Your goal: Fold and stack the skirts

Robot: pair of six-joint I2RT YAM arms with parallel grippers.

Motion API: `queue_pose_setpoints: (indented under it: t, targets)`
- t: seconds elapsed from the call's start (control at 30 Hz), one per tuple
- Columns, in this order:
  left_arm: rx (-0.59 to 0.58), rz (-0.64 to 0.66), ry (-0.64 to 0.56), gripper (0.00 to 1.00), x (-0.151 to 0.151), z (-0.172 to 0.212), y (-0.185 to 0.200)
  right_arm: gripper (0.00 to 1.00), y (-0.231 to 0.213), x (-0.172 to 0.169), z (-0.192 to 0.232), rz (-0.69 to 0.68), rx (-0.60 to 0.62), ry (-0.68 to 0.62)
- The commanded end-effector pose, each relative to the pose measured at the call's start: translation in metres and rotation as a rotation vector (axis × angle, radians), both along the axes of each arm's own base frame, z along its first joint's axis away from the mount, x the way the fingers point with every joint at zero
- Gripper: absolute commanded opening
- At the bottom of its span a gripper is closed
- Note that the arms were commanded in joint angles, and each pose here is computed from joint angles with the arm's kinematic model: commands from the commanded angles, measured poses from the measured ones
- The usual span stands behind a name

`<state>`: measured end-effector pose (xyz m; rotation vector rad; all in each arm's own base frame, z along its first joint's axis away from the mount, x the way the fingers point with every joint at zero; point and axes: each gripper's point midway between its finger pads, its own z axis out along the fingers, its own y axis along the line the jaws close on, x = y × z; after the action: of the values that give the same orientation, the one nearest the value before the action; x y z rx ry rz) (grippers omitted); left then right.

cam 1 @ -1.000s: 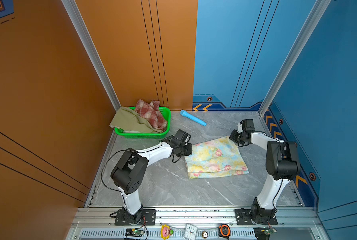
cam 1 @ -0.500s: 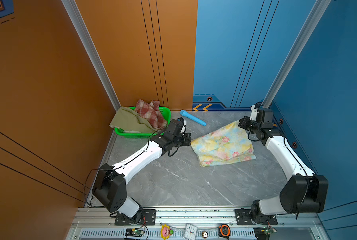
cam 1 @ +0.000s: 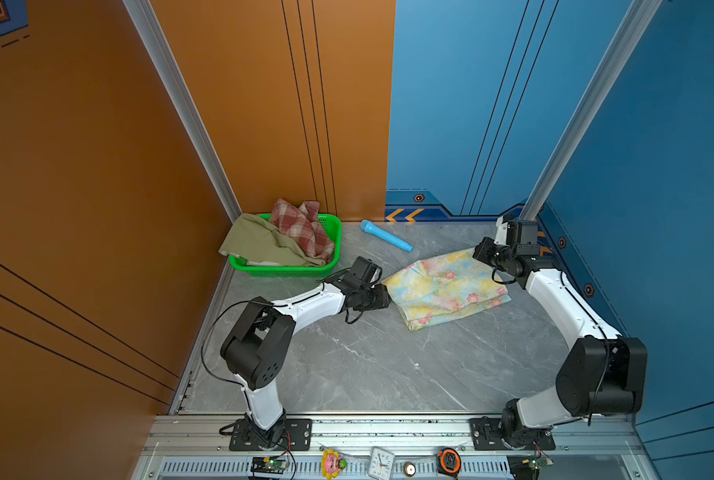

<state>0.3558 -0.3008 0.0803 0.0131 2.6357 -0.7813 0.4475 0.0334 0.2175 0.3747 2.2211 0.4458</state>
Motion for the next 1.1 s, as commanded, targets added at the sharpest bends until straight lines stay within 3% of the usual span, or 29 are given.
queue_pose_setpoints:
  t: [0.0,0.23,0.37,0.43,0.47,0.73,1.07]
  targets:
    - [-0.108,0.008,-0.023,0.56,0.015,0.008,-0.027,0.0,-0.001,-0.002,-0.007,-0.006,-0.022,0.02]
    - [-0.129,0.022,-0.021,0.55,0.032,-0.011,-0.047,0.0,0.0,0.0,-0.007,-0.003,-0.02,0.019]
    - [-0.14,0.027,-0.053,0.25,0.048,-0.012,-0.056,0.0,0.001,0.0,-0.003,0.0,-0.019,0.009]
    - [-0.149,0.014,-0.074,0.03,0.054,-0.006,-0.061,0.0,0.0,0.0,-0.002,-0.003,-0.021,0.007]
    - [-0.155,0.007,-0.087,0.0,0.057,-0.002,-0.064,0.0,0.0,0.0,-0.002,-0.003,-0.021,0.006]
    - [-0.159,-0.009,-0.194,0.0,0.057,0.056,-0.052,0.0,-0.007,-0.006,0.022,-0.026,-0.034,-0.042]
    - [-0.136,-0.009,-0.427,0.0,0.021,0.192,-0.001,0.0,-0.02,-0.034,0.125,-0.069,-0.019,-0.26]
